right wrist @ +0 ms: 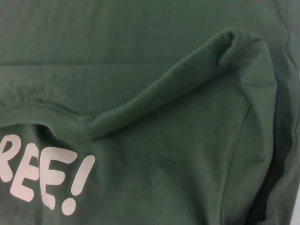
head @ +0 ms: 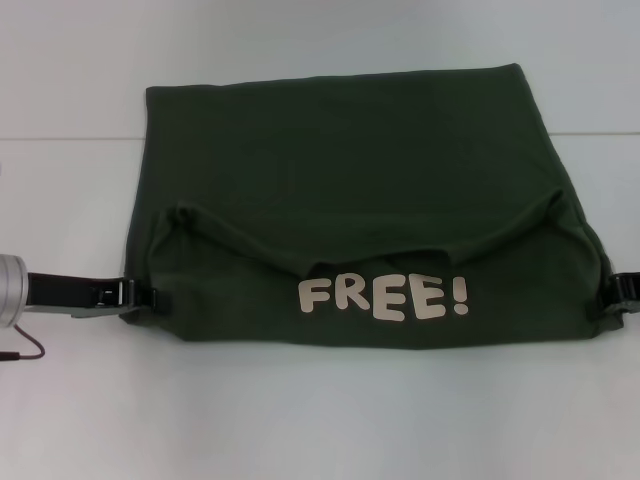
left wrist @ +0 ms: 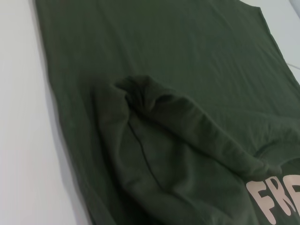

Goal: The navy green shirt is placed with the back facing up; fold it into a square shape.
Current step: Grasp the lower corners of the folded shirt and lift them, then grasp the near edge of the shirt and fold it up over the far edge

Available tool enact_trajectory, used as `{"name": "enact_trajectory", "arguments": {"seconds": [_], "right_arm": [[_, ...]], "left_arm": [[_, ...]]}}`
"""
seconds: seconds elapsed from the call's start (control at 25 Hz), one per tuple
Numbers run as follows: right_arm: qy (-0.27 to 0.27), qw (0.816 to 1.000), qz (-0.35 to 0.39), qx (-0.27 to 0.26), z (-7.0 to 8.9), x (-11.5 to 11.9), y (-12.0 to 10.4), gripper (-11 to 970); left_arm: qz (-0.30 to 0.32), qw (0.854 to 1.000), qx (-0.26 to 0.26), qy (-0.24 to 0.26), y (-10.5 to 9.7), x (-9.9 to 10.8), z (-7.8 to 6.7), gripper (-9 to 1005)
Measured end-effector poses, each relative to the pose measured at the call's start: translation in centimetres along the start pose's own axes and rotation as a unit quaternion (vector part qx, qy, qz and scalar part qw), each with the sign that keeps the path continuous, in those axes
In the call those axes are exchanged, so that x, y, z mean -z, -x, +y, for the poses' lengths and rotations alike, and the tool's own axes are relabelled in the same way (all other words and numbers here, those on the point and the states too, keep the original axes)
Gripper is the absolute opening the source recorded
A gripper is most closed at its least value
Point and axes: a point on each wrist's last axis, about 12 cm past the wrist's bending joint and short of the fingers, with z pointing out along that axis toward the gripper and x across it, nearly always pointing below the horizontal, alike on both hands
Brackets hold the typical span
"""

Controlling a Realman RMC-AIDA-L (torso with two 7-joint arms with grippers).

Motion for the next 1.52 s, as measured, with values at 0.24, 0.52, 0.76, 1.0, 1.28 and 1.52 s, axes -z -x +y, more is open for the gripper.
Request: {"name": "enact_trajectory", "arguments": {"seconds": [0.24, 0.52, 0.76, 1.0, 1.28, 1.52], "right_arm": [[0.005, 1.000, 0.010, 0.009, -0.1, 0.6, 0.0, 79], [0.059, 0.992, 0.093, 0.066, 0.2, 2.5, -1.6, 67], [0.118, 0.967, 0.190, 0.124, 0.9, 2.2, -5.2, 74], [0.165, 0.931, 0.276, 0.174, 2.0, 0.7, -9.0, 81], [0.167, 0.937, 0.256, 0.171, 2.1, 0.5, -8.7, 89], [0.182, 0.963, 0.167, 0.111, 0.6, 2.3, -7.5, 97]], "left_arm": [[-0.001, 1.000, 0.009, -0.010, -0.2, 0.5, 0.1, 39], [0.063, 0.996, 0.011, -0.070, -1.8, 2.5, -0.4, 39], [0.164, 0.974, 0.010, -0.155, -5.1, 4.8, -1.3, 39], [0.244, 0.956, 0.020, -0.162, -7.3, 5.7, -1.3, 39], [0.253, 0.953, 0.008, -0.169, -7.2, 5.5, -1.6, 39], [0.172, 0.964, 0.022, -0.199, -5.2, 6.2, -1.8, 40]]}}
